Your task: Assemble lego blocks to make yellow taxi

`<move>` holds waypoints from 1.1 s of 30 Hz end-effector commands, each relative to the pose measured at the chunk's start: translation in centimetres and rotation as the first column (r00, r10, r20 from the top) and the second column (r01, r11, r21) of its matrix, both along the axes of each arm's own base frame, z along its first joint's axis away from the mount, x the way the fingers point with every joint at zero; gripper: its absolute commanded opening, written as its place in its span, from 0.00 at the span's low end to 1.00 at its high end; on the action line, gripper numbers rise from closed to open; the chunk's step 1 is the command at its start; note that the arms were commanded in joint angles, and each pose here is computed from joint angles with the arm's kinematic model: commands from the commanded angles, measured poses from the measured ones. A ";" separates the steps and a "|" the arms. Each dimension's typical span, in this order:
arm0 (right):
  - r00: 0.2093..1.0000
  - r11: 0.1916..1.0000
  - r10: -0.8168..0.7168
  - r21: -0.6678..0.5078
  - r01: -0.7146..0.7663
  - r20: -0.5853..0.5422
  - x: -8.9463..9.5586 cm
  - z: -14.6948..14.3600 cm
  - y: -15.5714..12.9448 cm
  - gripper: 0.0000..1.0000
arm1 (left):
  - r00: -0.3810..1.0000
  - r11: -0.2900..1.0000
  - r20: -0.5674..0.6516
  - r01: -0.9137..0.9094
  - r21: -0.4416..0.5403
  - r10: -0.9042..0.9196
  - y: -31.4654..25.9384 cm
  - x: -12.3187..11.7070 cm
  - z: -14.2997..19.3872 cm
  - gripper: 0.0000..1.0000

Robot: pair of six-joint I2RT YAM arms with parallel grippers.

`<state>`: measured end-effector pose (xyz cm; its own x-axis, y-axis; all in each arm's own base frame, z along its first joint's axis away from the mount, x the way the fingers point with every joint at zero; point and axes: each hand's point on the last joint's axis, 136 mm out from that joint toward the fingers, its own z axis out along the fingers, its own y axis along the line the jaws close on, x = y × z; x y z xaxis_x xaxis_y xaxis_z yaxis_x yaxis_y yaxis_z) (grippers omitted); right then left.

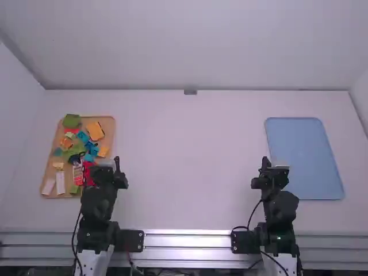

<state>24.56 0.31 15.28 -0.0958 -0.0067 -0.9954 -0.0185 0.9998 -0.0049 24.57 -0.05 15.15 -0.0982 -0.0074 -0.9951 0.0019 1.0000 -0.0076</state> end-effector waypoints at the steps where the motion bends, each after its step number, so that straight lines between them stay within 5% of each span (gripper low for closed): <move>1: 1.000 1.000 0.001 0.004 -0.001 -0.001 0.0 0.0 0.0 0.00 | 1.000 1.000 -0.001 -0.001 0.001 0.001 0.0 0.0 0.0 0.00; 19: 0.991 0.992 0.125 -0.026 -0.126 -0.049 0.8 3.8 2.2 0.14 | 0.999 1.000 -0.047 -0.013 -0.009 0.012 0.2 0.4 2.7 0.14; 33: 0.915 0.913 0.374 -0.118 -0.392 -0.150 5.1 9.7 7.5 0.37 | 0.974 0.986 -0.194 -0.135 -0.099 0.114 1.9 2.5 5.4 0.38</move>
<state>29.16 6.60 22.82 -0.2273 -0.1749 -0.9580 -0.3497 0.9328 -0.0873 26.75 0.84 19.11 -0.3004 -0.0886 -0.9497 -0.0710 0.9950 -0.0703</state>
